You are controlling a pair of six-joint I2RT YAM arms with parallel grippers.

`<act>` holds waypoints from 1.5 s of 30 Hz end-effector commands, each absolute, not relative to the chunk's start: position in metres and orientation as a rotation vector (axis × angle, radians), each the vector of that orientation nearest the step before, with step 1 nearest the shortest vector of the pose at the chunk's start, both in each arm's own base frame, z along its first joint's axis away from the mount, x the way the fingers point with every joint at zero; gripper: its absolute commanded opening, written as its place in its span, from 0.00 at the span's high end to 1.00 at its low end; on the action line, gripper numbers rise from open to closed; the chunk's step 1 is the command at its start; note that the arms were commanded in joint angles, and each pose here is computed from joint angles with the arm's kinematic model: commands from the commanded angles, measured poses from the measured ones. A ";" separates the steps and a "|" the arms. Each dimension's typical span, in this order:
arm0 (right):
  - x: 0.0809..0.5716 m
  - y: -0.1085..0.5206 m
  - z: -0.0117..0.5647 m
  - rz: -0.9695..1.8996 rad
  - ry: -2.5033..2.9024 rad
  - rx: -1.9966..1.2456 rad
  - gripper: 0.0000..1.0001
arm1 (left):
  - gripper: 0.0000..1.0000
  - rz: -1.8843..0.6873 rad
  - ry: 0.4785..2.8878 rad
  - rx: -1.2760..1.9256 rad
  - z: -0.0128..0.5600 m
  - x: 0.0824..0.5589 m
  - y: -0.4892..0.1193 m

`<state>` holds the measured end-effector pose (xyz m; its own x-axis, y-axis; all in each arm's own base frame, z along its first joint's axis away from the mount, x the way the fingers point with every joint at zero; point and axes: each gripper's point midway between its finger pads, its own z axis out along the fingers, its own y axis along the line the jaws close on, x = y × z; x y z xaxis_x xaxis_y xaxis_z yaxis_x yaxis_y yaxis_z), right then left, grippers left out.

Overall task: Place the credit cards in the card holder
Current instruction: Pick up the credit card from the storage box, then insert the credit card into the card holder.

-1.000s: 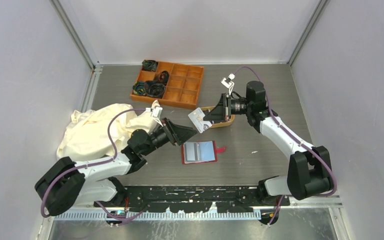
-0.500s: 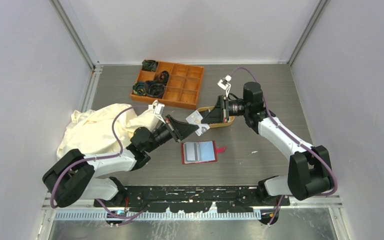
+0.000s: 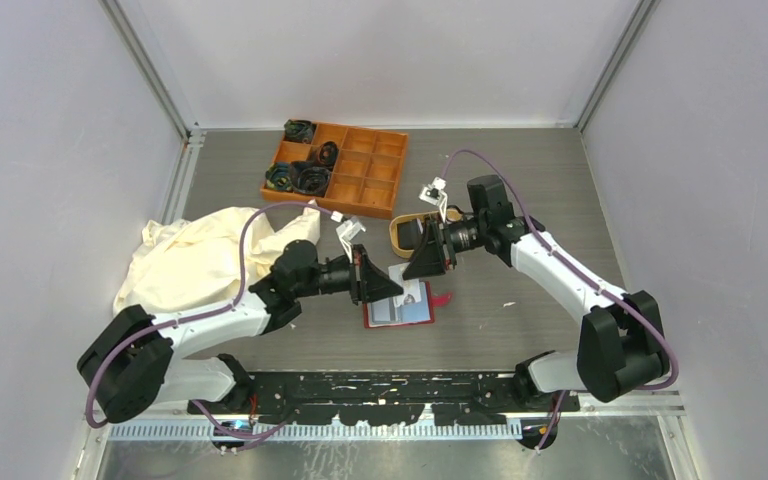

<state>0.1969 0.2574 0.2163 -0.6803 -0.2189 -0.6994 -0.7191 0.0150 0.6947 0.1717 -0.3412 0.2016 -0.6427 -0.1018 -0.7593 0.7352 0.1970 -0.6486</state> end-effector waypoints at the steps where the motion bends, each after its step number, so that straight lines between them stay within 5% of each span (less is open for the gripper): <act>1: 0.170 0.252 0.232 1.683 1.683 -1.211 0.67 | 1.00 -1.528 1.750 0.755 0.210 0.157 -0.340; 9: 0.166 0.250 0.230 1.659 1.649 -1.257 0.78 | 1.00 -1.544 1.755 0.771 0.212 0.158 -0.341; 15: 0.169 0.253 0.228 1.640 1.695 -1.251 0.99 | 0.98 -1.523 1.761 0.739 0.212 0.162 -0.340; 20: 0.180 0.252 0.212 1.574 1.817 -1.205 0.99 | 0.59 -1.336 1.857 0.547 0.190 0.184 -0.316; 26: 0.209 0.250 0.175 1.448 2.040 -1.068 0.99 | 0.46 -1.071 1.933 0.310 0.151 0.199 -0.264; 45: 0.253 0.240 0.085 1.323 2.446 -0.583 0.99 | 0.47 -1.045 2.176 0.022 0.095 0.211 -0.276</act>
